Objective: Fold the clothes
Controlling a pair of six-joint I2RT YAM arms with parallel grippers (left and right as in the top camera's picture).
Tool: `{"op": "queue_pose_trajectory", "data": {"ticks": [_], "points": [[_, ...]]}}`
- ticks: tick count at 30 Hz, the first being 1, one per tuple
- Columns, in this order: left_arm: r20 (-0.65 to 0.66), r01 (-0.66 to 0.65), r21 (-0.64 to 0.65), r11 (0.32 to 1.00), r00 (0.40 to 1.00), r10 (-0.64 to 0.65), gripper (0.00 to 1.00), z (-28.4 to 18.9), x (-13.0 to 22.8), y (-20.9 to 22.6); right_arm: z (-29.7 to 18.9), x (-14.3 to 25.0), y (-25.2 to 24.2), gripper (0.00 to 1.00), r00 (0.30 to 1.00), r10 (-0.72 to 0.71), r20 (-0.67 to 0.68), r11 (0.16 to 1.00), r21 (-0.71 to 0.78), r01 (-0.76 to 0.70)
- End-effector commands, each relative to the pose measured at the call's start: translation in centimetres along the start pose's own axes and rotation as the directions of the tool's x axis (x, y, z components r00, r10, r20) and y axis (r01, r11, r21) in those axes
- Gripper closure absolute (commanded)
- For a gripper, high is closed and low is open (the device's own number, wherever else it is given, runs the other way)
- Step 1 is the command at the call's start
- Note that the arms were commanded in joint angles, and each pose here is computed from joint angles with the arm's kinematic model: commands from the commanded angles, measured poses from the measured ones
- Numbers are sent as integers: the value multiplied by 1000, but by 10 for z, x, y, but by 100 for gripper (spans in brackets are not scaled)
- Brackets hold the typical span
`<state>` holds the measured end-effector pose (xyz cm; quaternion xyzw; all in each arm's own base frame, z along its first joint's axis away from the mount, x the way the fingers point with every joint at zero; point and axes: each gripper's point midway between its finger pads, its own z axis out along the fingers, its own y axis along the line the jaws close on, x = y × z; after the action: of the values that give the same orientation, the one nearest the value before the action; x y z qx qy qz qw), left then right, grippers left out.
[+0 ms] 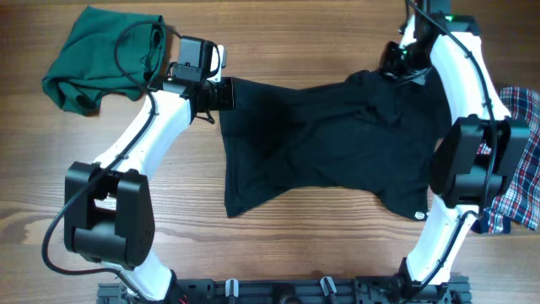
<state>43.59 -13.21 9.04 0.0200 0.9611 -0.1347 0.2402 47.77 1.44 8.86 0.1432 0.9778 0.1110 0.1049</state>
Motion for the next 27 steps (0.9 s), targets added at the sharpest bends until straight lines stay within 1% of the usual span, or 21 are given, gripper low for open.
{"op": "queue_pose_trajectory", "data": {"ticks": [1,5,7,9,13,17,19,21,23,25,26,27], "points": [[0,-13,15,1000,1000,13,71,4,-1,-4,17,16,24,92,998,-47,-52,997,-70,43],[0,-13,14,1000,1000,13,71,4,-1,-4,45,33,31,96,994,-76,-79,996,-61,72],[-4,-12,13,1000,1000,12,71,4,-1,-4,61,39,19,96,994,-80,-70,997,-3,80],[-6,-12,13,1000,1000,12,71,4,0,-3,67,41,5,96,995,-75,-66,995,67,80],[-3,-12,14,1000,1000,12,71,4,-1,-4,73,47,-15,96,994,-74,-75,984,156,85],[-7,-12,13,1000,1000,12,71,4,0,-3,73,49,-25,96,995,-57,-78,978,196,72],[-8,-12,13,1000,1000,12,71,4,0,-3,70,53,-28,96,996,-21,-89,976,214,40],[-7,-12,13,1000,1000,12,71,4,0,-3,61,54,-40,96,997,28,-73,957,290,-6],[-7,-12,13,1000,1000,12,71,4,0,-3,41,53,-54,96,997,59,-44,921,387,-38],[-7,-12,12,1000,1000,12,72,4,0,-3,21,50,-54,96,998,53,-24,914,404,-39],[-7,-15,13,1000,1000,15,75,4,0,-3,9,48,-50,96,999,49,-1,919,391,-45],[-7,-27,13,1000,1000,27,76,3,0,-4,-3,46,-46,96,999,46,22,924,378,-51]]}}
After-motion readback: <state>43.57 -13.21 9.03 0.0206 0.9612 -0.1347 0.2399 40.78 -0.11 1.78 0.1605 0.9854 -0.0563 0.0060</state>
